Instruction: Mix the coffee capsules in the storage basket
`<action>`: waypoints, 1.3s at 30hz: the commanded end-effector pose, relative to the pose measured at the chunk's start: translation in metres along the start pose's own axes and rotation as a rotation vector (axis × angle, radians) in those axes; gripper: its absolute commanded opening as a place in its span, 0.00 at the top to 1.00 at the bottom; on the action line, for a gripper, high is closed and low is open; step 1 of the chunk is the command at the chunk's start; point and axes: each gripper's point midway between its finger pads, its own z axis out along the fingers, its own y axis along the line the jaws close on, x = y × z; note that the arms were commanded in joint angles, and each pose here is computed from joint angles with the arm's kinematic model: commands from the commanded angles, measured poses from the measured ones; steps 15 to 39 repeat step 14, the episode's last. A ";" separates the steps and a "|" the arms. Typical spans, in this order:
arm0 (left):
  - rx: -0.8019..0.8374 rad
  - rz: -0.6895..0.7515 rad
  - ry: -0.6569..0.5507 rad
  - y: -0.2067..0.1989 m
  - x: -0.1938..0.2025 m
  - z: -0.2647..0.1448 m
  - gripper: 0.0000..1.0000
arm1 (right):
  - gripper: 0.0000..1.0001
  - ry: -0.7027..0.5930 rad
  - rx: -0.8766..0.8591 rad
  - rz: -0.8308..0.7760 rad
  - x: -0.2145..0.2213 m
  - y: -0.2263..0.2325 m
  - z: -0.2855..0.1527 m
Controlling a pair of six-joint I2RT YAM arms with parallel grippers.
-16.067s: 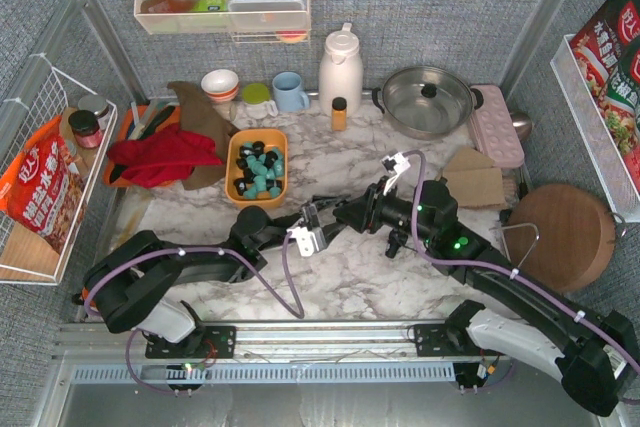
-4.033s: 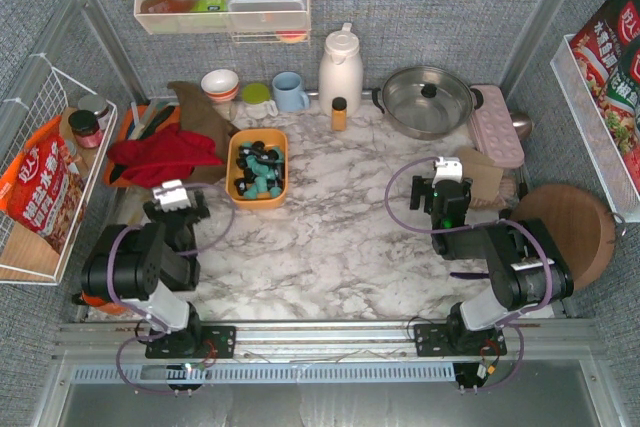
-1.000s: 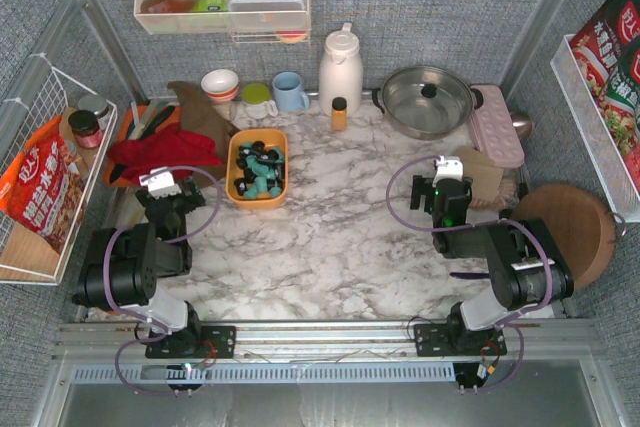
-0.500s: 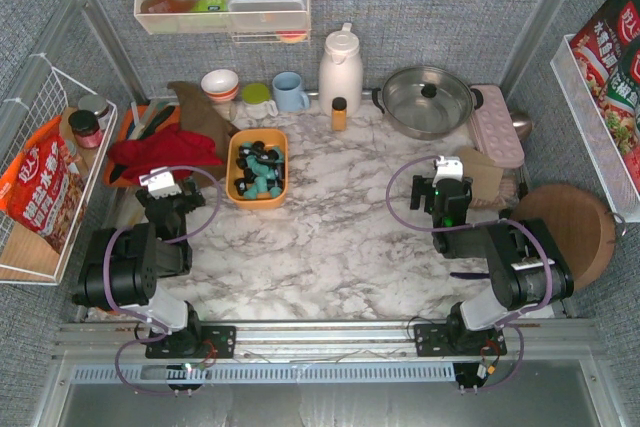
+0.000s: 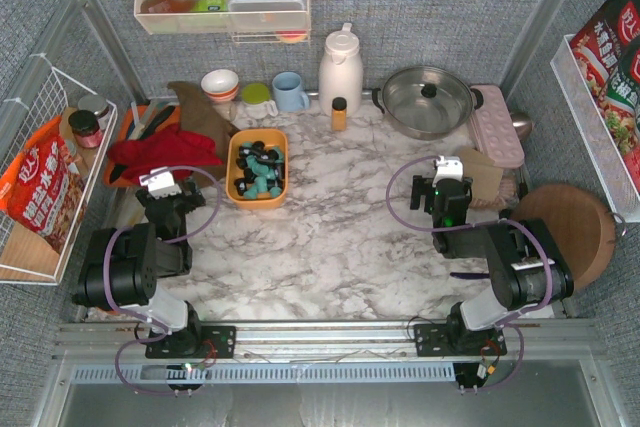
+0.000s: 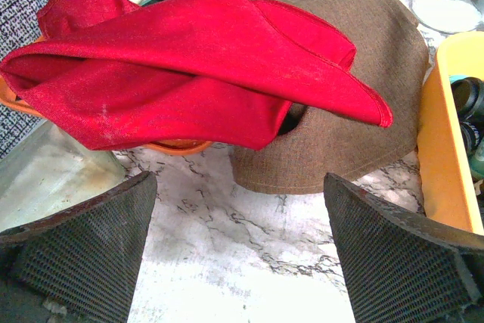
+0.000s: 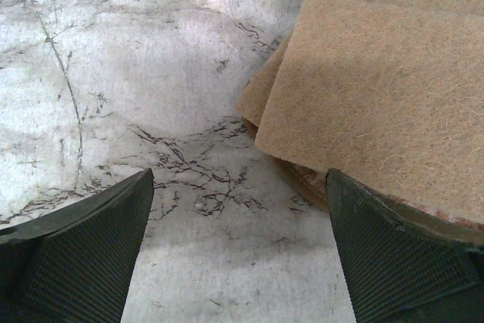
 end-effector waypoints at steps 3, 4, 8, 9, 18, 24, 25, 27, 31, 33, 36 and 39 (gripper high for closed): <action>0.008 -0.002 -0.030 -0.002 -0.007 0.001 0.01 | 0.01 -0.021 -0.003 0.012 -0.008 0.001 0.001; 0.008 -0.003 -0.031 -0.002 -0.008 0.001 0.01 | 0.01 -0.020 -0.003 0.012 -0.007 0.001 0.001; 0.006 -0.003 -0.030 -0.001 -0.007 0.001 0.01 | 0.01 -0.016 -0.004 0.010 -0.007 0.002 0.002; 0.006 -0.003 -0.030 -0.001 -0.007 0.001 0.01 | 0.01 -0.010 -0.010 0.011 -0.008 0.003 0.004; 0.008 -0.003 -0.029 -0.001 -0.007 0.001 0.01 | 0.01 0.001 -0.047 0.028 -0.006 0.003 0.003; 0.008 -0.003 -0.029 -0.001 -0.007 0.001 0.01 | 0.01 0.001 -0.047 0.028 -0.006 0.003 0.003; 0.008 -0.003 -0.029 -0.001 -0.007 0.001 0.01 | 0.01 0.001 -0.047 0.028 -0.006 0.003 0.003; 0.008 -0.003 -0.029 -0.001 -0.007 0.001 0.01 | 0.01 0.001 -0.047 0.028 -0.006 0.003 0.003; 0.008 -0.003 -0.029 -0.001 -0.007 0.001 0.01 | 0.01 0.001 -0.047 0.028 -0.006 0.003 0.003; 0.008 -0.003 -0.029 -0.001 -0.007 0.001 0.01 | 0.01 0.001 -0.047 0.028 -0.006 0.003 0.003; 0.008 -0.003 -0.029 -0.001 -0.007 0.001 0.01 | 0.01 0.001 -0.047 0.028 -0.006 0.003 0.003; 0.008 -0.003 -0.029 -0.001 -0.007 0.001 0.01 | 0.01 0.001 -0.047 0.028 -0.006 0.003 0.003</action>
